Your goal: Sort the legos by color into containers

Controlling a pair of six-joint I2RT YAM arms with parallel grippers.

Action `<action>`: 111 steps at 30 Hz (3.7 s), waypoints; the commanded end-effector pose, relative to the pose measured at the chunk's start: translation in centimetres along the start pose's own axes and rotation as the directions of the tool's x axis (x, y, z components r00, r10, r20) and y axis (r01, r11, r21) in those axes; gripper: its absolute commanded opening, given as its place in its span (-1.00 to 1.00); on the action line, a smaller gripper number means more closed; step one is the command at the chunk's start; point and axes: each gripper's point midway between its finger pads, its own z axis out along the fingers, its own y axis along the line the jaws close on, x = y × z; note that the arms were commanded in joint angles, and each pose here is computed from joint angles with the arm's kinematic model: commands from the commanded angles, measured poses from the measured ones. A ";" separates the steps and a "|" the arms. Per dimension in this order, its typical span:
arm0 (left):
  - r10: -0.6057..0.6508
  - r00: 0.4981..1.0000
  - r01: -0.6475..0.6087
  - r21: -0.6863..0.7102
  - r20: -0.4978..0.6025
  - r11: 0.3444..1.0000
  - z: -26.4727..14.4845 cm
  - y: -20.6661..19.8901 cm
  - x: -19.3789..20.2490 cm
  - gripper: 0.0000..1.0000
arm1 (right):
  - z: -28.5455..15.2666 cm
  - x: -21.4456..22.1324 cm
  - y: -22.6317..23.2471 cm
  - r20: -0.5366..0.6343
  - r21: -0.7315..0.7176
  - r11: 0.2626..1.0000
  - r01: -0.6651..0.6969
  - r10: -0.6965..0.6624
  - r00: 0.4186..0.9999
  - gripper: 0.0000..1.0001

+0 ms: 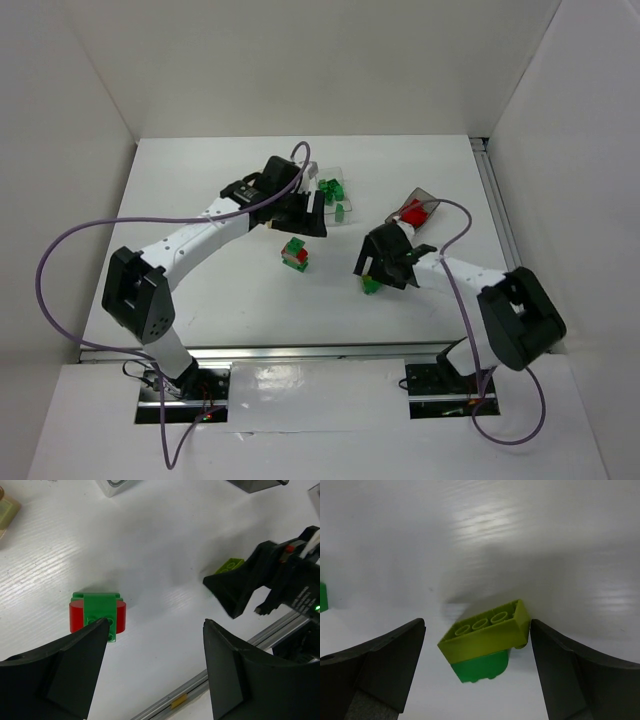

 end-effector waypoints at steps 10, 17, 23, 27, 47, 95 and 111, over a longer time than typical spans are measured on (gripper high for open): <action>-0.013 0.999 0.009 -0.081 -0.048 0.997 0.6 1.5 0.4 0.69 | -2.4 -5.7 7.4 0.189 -0.084 0.981 0.175 -0.157 0.969 0.89; -0.011 0.986 0.018 0.045 -0.164 0.999 1.9 -1.5 3.1 0.69 | -5.1 -4.1 3.3 0.132 -0.050 0.986 0.157 -0.149 0.980 0.89; -0.098 0.962 0.122 0.079 -0.256 0.989 4.8 -6.1 6.2 0.85 | -6.9 -2.9 -0.3 0.141 -0.079 0.997 0.026 -0.015 0.990 0.87; -0.294 0.929 0.304 0.009 -0.223 0.953 5.8 -5.1 6.8 0.81 | -6.3 -1.1 0.4 0.074 -0.123 0.983 0.133 -0.125 0.989 0.84; -0.404 0.915 0.404 0.065 -0.025 0.912 -2.1 -2.2 1.7 0.79 | 0.1 1.8 6.5 0.062 -0.137 0.789 0.600 -0.597 0.800 0.63; -0.051 0.947 0.276 0.722 -0.317 0.635 0.1 -9.0 3.4 0.51 | -14.5 -5.1 12.4 0.455 -0.336 0.690 0.641 -0.477 0.752 -0.24; -0.031 0.948 0.270 0.751 -0.317 0.603 0.3 -10.0 3.5 0.13 | -14.3 -5.2 12.8 0.453 -0.344 0.685 0.642 -0.478 0.753 -0.24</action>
